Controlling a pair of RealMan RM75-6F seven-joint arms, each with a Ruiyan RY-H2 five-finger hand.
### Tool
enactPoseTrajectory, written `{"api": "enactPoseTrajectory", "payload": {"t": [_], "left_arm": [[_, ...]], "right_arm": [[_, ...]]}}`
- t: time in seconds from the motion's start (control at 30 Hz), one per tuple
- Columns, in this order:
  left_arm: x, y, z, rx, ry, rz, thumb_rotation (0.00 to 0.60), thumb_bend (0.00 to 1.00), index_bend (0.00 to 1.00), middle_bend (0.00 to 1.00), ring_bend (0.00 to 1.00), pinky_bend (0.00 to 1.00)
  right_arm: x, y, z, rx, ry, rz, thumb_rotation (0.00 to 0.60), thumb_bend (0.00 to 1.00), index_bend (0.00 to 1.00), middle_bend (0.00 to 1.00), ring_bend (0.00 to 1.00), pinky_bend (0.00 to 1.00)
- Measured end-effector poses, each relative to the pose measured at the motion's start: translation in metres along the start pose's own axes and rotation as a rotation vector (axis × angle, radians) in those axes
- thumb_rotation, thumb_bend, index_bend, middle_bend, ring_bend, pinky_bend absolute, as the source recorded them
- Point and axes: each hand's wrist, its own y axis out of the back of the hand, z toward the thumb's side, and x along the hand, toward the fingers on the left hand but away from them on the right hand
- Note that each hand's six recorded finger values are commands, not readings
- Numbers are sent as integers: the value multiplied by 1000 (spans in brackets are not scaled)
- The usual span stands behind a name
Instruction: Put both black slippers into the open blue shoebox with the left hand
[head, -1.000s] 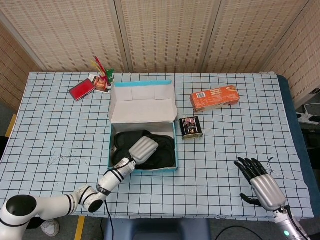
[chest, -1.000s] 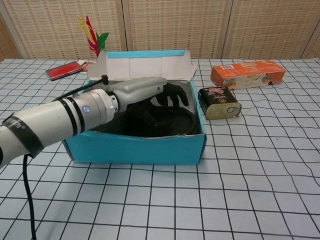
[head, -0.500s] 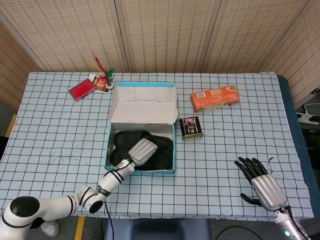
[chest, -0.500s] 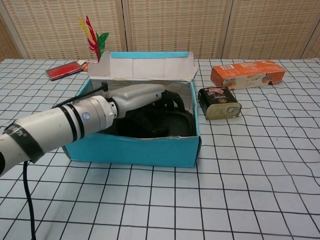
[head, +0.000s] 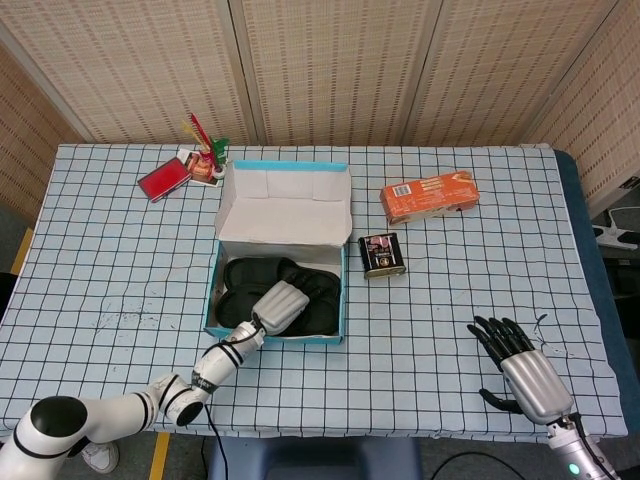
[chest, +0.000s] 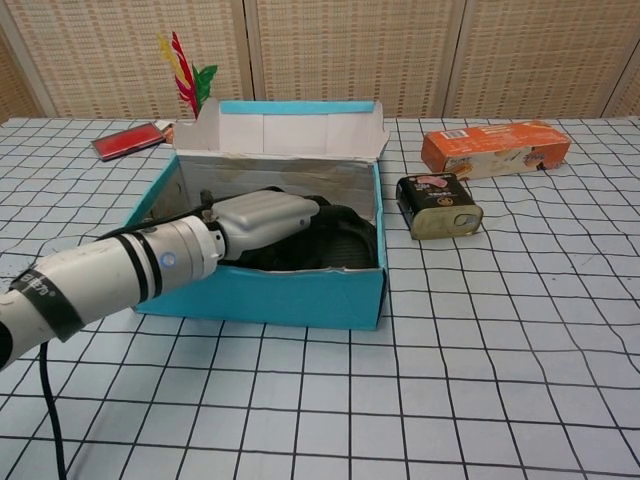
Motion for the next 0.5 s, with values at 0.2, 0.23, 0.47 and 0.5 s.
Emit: {"api": "enactPoseTrajectory", "payload": {"t": [0.2, 0.23, 0.47, 0.5], "left_arm": [[-2, 13, 6, -16, -22, 46, 600, 412, 11, 50, 1, 79], [-2, 18, 9, -31, -30, 60, 600, 413, 4, 46, 0, 78], [-15, 68, 18, -156, -87, 189, 600, 412, 0, 23, 0, 69], [-17, 74, 17, -161, -88, 202, 600, 412, 0, 19, 0, 66]], "right_arm": [[0, 1, 0, -3, 1, -2, 600, 108, 0, 0, 0, 0], [1, 1, 0, -3, 1, -3, 600, 108, 0, 0, 0, 0], [2, 3, 1, -4, 7, -9, 600, 108, 0, 0, 0, 0], [2, 3, 1, -3, 9, -8, 600, 108, 0, 0, 0, 0]]}}
